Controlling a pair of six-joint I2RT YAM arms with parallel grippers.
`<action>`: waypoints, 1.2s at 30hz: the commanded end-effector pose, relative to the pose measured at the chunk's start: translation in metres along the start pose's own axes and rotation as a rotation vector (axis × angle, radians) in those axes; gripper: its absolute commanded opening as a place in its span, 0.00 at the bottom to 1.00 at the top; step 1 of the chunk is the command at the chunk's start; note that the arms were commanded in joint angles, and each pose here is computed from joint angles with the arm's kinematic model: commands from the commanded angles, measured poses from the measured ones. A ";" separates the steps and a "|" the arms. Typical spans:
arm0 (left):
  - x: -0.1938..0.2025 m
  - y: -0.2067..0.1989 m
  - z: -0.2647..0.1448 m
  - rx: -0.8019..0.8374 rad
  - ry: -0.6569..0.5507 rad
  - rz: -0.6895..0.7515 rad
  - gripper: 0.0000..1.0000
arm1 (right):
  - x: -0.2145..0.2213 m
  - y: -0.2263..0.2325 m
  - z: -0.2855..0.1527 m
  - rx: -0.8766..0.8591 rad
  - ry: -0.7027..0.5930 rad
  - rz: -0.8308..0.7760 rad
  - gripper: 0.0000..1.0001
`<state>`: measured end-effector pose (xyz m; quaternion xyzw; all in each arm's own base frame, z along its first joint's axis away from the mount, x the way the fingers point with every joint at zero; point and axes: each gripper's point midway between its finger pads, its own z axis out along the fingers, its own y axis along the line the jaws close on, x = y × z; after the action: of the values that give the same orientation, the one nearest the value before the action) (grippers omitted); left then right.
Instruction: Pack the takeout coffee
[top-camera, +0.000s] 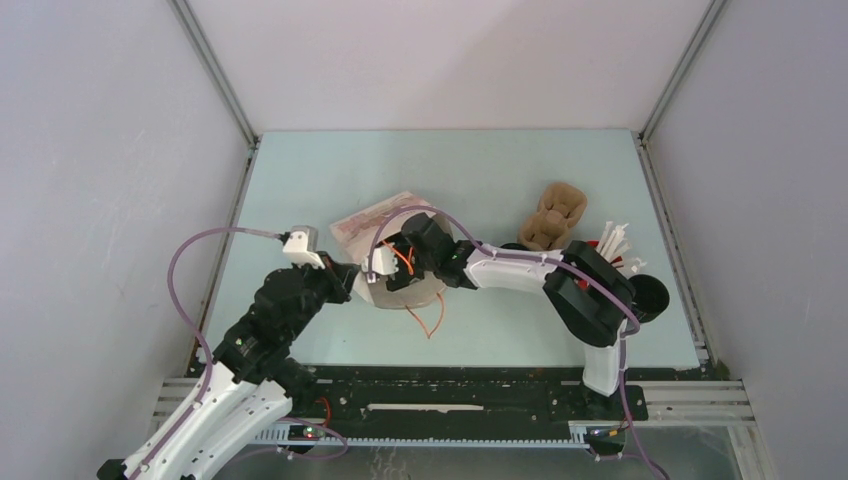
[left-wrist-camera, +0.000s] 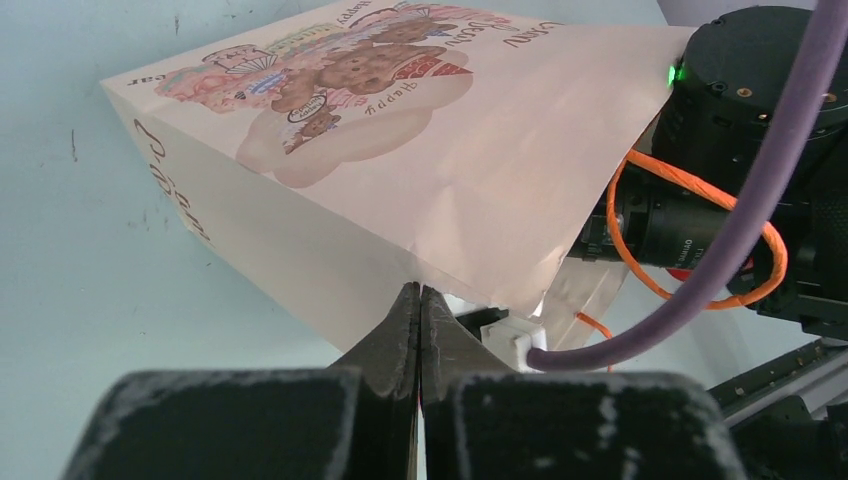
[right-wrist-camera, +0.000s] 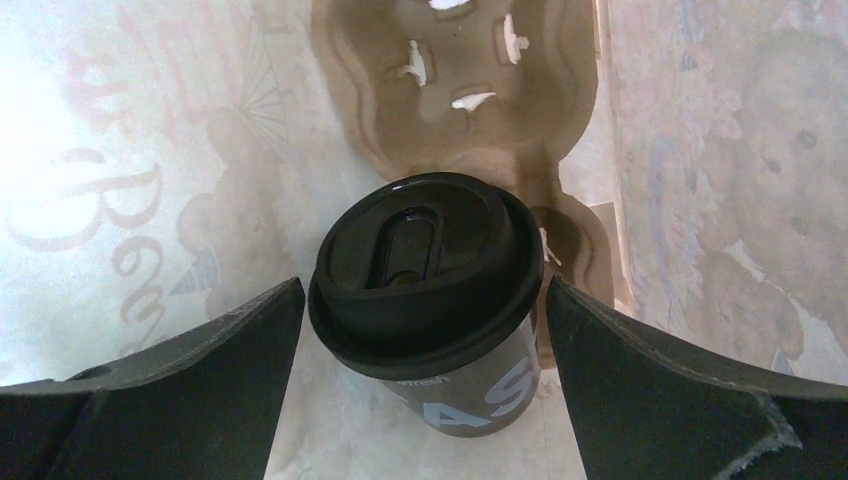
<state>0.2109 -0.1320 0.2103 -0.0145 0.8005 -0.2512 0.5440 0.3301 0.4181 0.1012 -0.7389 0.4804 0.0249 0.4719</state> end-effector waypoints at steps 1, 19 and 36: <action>-0.003 -0.004 0.000 0.020 -0.019 -0.015 0.00 | -0.004 -0.020 0.012 0.078 -0.024 -0.026 0.99; -0.003 -0.001 0.000 0.004 -0.021 -0.017 0.00 | -0.029 -0.039 0.012 0.130 -0.152 0.004 0.49; -0.012 0.006 -0.005 -0.040 -0.055 -0.019 0.00 | -0.056 -0.023 -0.052 0.073 -0.216 0.084 0.35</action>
<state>0.2112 -0.1238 0.2118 -0.0303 0.7976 -0.2404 0.5524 0.3150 0.4239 0.1426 -0.7065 0.4652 0.0735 0.5283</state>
